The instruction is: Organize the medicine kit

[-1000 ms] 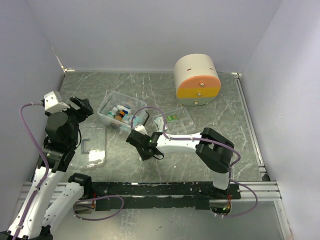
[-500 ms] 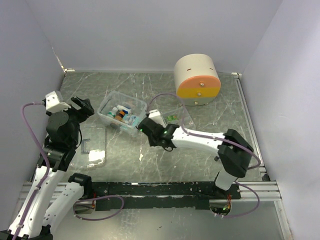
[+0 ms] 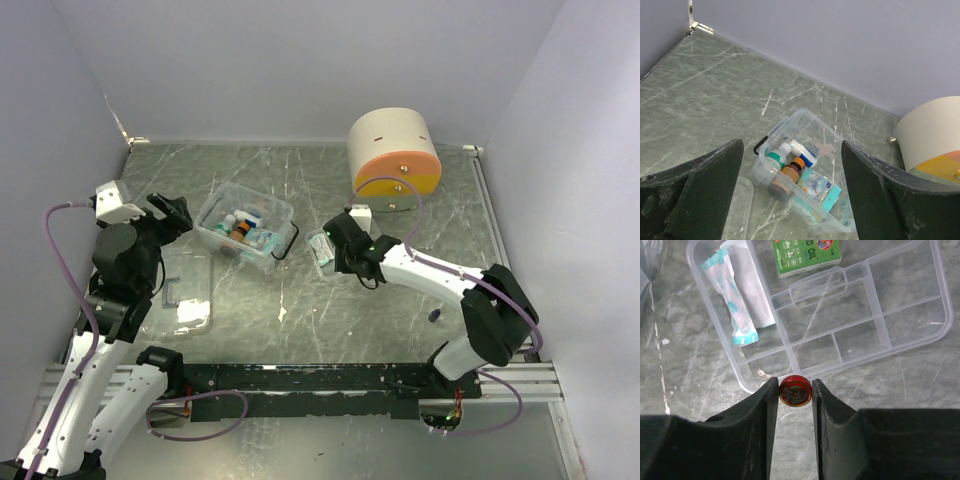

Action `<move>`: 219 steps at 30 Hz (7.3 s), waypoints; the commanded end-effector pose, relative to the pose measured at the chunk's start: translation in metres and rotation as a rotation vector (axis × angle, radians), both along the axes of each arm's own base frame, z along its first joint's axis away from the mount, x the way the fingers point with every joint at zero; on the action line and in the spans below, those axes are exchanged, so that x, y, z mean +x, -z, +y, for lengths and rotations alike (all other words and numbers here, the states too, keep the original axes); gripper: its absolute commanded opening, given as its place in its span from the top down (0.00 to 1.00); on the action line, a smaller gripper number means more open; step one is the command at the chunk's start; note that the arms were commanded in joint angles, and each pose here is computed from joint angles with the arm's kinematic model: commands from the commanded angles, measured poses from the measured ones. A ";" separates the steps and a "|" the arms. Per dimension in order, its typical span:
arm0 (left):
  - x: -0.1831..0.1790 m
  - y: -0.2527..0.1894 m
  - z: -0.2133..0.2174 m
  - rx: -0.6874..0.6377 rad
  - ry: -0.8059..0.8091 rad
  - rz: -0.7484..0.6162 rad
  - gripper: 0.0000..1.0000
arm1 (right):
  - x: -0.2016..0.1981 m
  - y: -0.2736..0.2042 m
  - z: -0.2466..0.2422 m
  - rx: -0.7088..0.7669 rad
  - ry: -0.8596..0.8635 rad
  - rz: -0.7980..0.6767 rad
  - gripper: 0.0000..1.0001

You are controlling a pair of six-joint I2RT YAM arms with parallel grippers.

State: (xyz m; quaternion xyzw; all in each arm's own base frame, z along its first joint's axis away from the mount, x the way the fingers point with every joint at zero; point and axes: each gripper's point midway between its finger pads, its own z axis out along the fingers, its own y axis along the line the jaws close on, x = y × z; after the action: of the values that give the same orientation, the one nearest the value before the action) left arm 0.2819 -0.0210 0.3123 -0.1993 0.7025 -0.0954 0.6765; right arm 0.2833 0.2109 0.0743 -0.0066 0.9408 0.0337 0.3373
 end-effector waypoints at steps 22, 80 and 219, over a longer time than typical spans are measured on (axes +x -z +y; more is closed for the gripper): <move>0.002 -0.009 -0.001 0.007 0.015 -0.041 0.10 | 0.033 0.034 -0.009 0.005 -0.002 0.046 0.70; 0.034 0.134 -0.216 0.148 0.879 0.492 0.23 | 0.096 0.013 -0.121 -0.084 0.206 -0.066 0.56; -0.004 0.048 -0.186 0.247 0.668 0.168 0.17 | 0.005 0.065 -0.011 -0.121 -0.600 0.212 0.62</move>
State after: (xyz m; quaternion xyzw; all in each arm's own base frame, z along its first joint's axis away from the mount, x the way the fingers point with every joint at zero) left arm 0.2771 -0.2051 0.2571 0.1167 0.7998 -0.2039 0.5524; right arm 0.2941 0.1941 0.0146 -0.2845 0.9287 0.0701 0.2271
